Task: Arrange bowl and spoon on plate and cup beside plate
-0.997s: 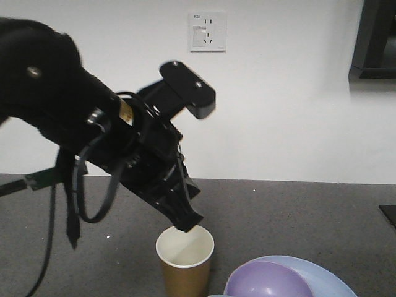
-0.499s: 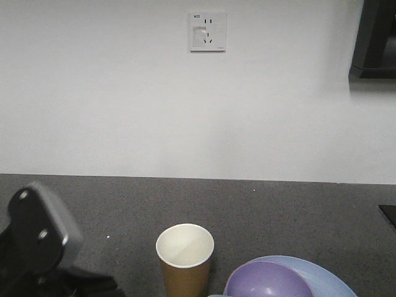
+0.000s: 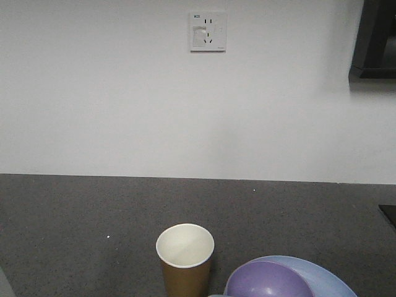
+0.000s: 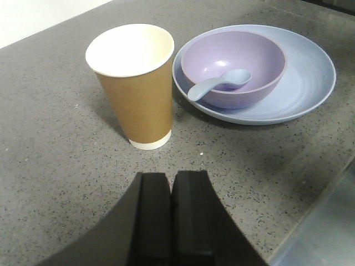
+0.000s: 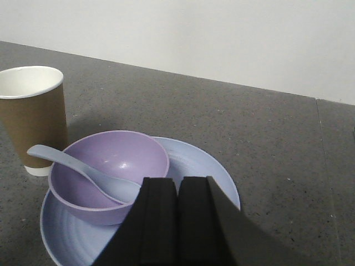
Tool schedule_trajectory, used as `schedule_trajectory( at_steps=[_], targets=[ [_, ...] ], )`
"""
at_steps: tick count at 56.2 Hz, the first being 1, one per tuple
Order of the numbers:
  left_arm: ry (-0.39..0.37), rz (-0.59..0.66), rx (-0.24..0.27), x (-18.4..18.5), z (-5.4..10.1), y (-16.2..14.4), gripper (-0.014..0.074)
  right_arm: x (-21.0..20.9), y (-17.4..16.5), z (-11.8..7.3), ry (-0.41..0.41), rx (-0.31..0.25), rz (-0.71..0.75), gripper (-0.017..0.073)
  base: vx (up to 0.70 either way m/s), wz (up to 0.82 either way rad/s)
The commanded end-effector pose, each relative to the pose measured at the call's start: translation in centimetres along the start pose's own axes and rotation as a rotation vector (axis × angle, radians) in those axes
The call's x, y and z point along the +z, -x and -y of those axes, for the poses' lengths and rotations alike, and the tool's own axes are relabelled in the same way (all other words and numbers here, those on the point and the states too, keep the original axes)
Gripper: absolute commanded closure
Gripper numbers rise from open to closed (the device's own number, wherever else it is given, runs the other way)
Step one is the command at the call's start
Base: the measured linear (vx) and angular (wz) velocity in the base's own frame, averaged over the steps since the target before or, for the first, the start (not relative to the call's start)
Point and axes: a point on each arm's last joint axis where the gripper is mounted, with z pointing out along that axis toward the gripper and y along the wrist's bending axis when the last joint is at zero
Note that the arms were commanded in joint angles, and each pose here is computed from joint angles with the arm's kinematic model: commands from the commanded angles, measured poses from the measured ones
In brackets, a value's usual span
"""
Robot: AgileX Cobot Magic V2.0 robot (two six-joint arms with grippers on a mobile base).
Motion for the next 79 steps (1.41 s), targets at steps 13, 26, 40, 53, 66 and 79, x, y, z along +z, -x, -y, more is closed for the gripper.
schedule_trajectory(
  at_steps=[13,26,40,53,66,79],
  targets=[
    [0.002,0.112,-0.014,-0.5,0.0,1.6,0.0597,-0.4,1.7,0.2,-0.017,-0.01,0.113,0.0568,0.0,0.0],
    [0.002,0.111,-0.013,-0.5,0.0,1.6,0.0597,-0.4,1.7,0.2,-0.017,-0.009,0.111,0.0568,0.0,0.0],
    [0.002,0.11,-0.012,-0.5,0.0,1.6,0.0597,-0.3,1.6,0.1,-0.014,-0.009,0.096,0.0568,0.0,0.0],
    [0.094,0.3,0.132,-2.4,-0.8,1.5,0.0597,-0.3,1.6,0.1,-0.014,-0.009,0.095,0.0568,0.0,0.0],
    [0.352,0.461,0.025,-5.8,-2.8,-4.6,0.0597,-0.3,1.6,0.1,-0.014,-0.009,0.095,0.0568,0.0,0.0],
    [0.566,0.557,-0.085,-7.0,-2.5,-11.7,0.0597,-0.3,1.6,0.1,-0.014,-0.009,0.095,0.0568,0.0,0.0]
  ],
)
